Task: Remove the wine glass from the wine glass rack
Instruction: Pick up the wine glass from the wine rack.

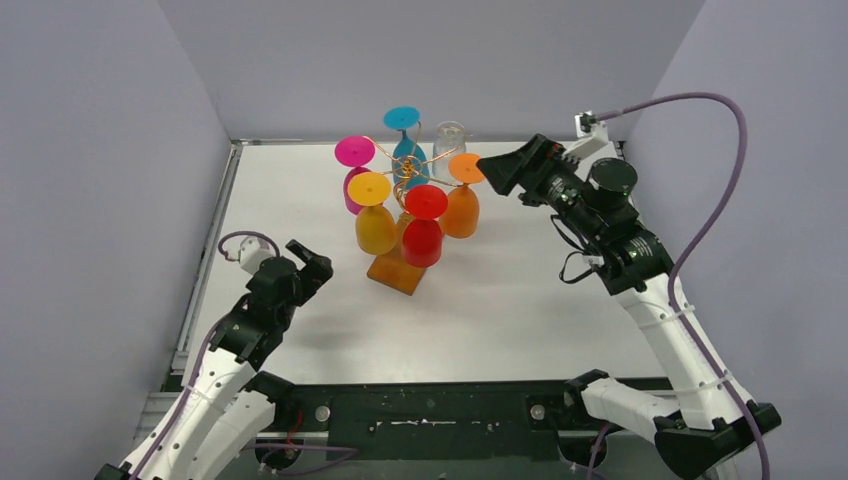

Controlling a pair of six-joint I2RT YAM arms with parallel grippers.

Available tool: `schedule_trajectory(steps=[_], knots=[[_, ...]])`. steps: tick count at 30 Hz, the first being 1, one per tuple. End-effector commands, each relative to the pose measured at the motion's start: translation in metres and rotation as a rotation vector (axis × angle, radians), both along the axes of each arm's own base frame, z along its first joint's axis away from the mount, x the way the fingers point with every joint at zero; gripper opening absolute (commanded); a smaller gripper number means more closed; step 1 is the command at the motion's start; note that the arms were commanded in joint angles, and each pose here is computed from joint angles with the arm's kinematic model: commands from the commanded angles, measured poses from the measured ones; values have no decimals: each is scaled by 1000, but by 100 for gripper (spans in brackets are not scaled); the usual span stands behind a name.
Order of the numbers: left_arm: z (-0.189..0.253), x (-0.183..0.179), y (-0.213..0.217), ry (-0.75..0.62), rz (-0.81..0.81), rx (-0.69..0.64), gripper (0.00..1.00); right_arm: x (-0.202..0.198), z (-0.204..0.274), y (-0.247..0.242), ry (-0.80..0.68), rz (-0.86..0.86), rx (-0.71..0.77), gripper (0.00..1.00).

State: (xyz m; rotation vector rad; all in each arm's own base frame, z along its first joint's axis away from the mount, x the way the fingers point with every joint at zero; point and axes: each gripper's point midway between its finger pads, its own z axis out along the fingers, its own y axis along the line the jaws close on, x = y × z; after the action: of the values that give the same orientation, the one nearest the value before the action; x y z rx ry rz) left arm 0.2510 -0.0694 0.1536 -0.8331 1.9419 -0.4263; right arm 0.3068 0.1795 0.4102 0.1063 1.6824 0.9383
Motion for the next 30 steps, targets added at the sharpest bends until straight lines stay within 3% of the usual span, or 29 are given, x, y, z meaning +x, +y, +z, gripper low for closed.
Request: schedule_trajectory(steps=[1,4,7,10,15,18,25,30], knots=[[39,9,4,-64,-40,79,87,-11,26,27,62,70,12,92],[58,8,0,-90,-82,79,87,-23,6,44,296,83,150,91],[54,6,-5,-111,-103,53,87,-31,0,77,236,246,175,85],[58,5,-5,-142,-92,21,87,-25,-23,66,296,155,94,87],[62,-1,3,-132,-53,22,87,-26,-20,60,180,134,216,83],[64,-1,7,-137,-35,24,87,-15,-34,53,190,64,169,81],[74,3,8,-167,-13,8,87,-16,-14,74,117,172,194,72],[67,-2,11,-159,3,-11,86,-25,-27,85,220,213,171,71]])
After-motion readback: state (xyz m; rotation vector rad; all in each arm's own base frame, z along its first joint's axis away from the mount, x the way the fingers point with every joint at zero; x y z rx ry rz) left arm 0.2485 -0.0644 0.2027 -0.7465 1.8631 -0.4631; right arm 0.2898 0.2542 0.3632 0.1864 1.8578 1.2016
